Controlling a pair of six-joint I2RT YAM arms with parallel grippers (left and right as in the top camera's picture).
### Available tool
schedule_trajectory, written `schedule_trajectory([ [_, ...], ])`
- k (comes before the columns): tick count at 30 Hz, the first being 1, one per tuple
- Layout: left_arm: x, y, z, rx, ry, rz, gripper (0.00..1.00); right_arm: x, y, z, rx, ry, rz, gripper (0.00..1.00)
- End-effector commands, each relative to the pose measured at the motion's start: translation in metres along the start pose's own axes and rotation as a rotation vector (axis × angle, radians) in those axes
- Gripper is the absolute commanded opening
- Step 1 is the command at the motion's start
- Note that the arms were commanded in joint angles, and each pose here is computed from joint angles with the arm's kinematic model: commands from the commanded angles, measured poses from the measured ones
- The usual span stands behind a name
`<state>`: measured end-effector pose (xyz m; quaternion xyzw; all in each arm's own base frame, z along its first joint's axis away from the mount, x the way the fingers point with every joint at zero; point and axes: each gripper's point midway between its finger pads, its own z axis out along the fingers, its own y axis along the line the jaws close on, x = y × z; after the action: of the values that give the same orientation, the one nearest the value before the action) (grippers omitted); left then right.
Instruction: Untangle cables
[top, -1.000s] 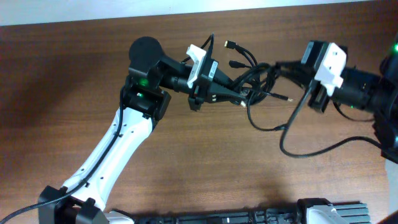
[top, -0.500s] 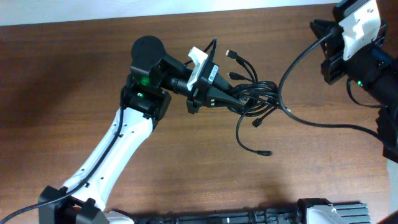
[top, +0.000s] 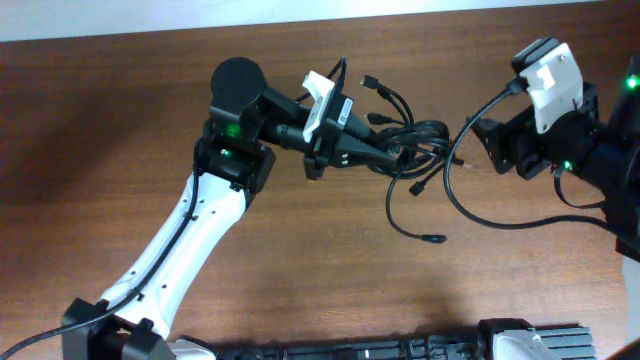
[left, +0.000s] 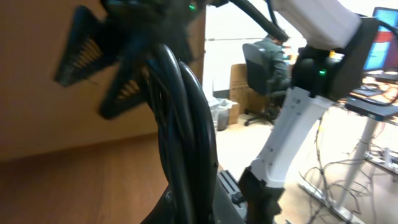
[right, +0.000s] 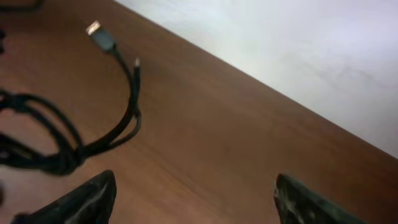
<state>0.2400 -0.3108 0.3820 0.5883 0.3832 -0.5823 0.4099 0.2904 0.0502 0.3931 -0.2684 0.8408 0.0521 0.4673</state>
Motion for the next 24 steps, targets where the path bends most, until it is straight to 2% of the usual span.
schedule_trajectory([
  [1,-0.007,0.017,-0.004,-0.117,-0.016,0.016,0.0,-0.007,0.015,-0.004,-0.084,-0.038,-0.041,0.83],
  [4,-0.009,0.031,-0.006,-0.196,-0.034,-0.048,0.0,-0.007,0.029,-0.006,-0.156,-0.056,-0.081,0.82],
  [14,-0.011,0.045,-0.009,-0.28,-0.053,-0.076,0.0,0.0,0.033,-0.006,-0.172,-0.026,-0.064,0.82],
  [24,-0.01,0.039,-0.007,-0.246,-0.047,-0.082,0.0,-0.004,0.03,-0.006,-0.163,-0.042,-0.072,0.82],
])
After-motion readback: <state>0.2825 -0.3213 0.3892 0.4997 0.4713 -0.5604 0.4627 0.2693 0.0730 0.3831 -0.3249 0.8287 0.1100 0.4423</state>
